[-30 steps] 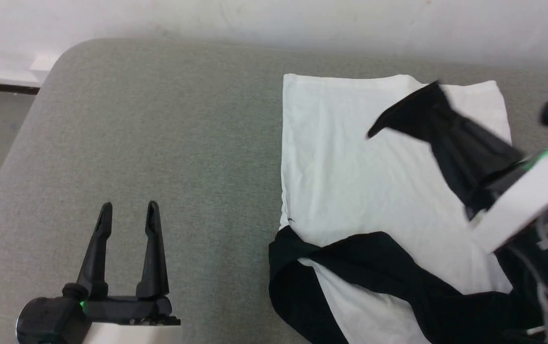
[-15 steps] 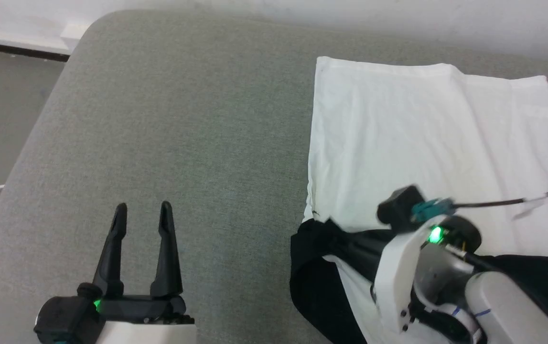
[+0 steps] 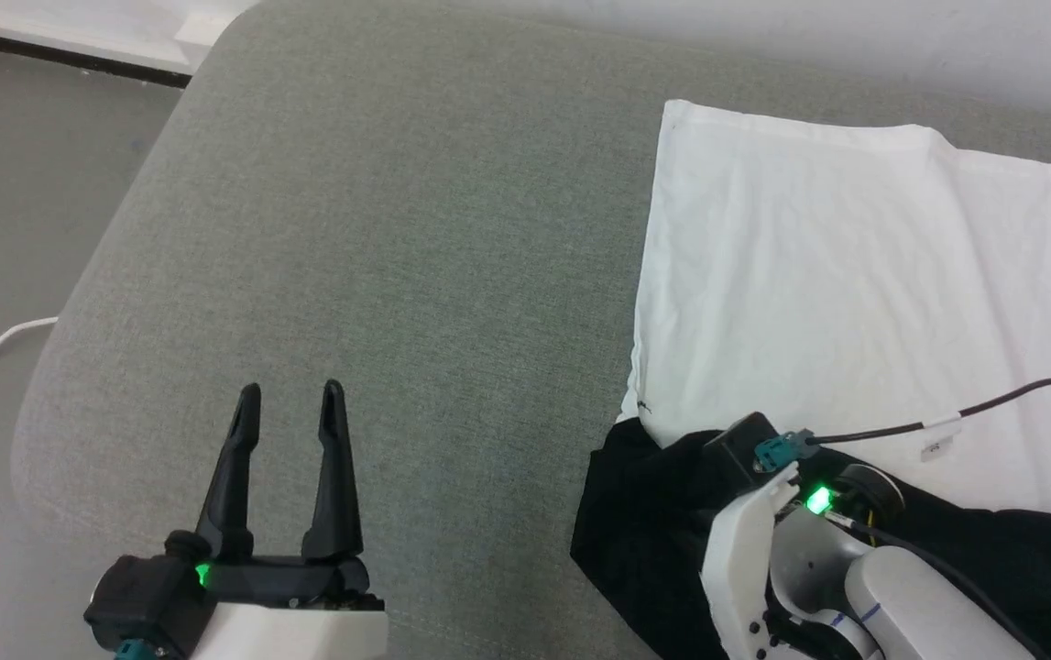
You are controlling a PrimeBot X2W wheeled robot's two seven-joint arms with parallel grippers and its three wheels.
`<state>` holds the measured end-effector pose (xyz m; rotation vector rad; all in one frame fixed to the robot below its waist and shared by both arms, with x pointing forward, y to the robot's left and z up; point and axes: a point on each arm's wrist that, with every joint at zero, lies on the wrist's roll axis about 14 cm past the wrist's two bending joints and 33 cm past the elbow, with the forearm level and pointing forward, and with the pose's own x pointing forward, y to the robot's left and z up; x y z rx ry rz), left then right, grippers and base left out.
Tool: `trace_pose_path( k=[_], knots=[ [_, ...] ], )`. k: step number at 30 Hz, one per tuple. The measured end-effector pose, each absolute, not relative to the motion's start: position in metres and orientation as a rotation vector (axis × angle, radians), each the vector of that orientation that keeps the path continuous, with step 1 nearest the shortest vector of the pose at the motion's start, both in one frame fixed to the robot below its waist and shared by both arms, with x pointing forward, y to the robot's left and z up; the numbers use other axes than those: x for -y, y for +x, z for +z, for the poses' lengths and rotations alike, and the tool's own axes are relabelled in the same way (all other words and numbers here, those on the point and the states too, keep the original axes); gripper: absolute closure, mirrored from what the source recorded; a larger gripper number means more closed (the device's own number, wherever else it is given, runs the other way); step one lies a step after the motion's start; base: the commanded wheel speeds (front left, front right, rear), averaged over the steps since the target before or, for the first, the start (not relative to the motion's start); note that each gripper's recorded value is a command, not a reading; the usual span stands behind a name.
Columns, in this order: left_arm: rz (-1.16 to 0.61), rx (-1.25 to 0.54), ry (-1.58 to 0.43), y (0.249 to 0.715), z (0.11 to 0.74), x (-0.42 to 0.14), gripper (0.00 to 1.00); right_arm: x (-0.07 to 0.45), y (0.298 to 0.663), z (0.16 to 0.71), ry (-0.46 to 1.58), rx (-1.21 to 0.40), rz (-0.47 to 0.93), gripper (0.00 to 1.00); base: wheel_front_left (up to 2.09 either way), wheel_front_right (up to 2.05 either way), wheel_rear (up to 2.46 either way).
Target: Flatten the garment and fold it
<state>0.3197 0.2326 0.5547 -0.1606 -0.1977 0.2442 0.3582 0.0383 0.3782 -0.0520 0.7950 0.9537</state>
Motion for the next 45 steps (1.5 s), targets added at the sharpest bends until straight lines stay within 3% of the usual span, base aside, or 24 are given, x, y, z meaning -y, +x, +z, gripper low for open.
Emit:
trace_pose_path(
  k=[6,13,22,28,34,45],
  knots=[
    [0.219,0.209,-0.166,0.324,0.558,-0.228,0.0,-0.04,0.368,0.409,0.018,-0.736,0.946,0.0,0.0,0.0,0.0],
    [0.165,0.22,-0.168,0.334,0.562,-0.216,0.0,0.012,0.414,0.48,0.126,-0.541,0.79,0.0,0.0,0.0,0.0],
    [0.09,0.221,-0.174,0.349,0.565,-0.197,0.0,0.153,0.441,0.554,0.183,-0.123,0.294,0.0,0.0,0.0,0.0],
    [0.059,0.216,-0.183,0.356,0.562,-0.187,0.0,0.216,0.41,0.549,0.095,0.007,0.022,0.0,0.0,0.0,0.0],
    [0.006,0.194,-0.167,0.362,0.553,-0.171,0.0,0.237,0.388,0.532,0.069,0.053,-0.076,0.0,0.0,0.0,0.0],
    [-0.093,0.217,-0.108,0.39,0.565,-0.155,0.0,0.24,0.386,0.531,0.067,0.076,-0.095,0.0,0.0,0.0,0.0]
  ],
)
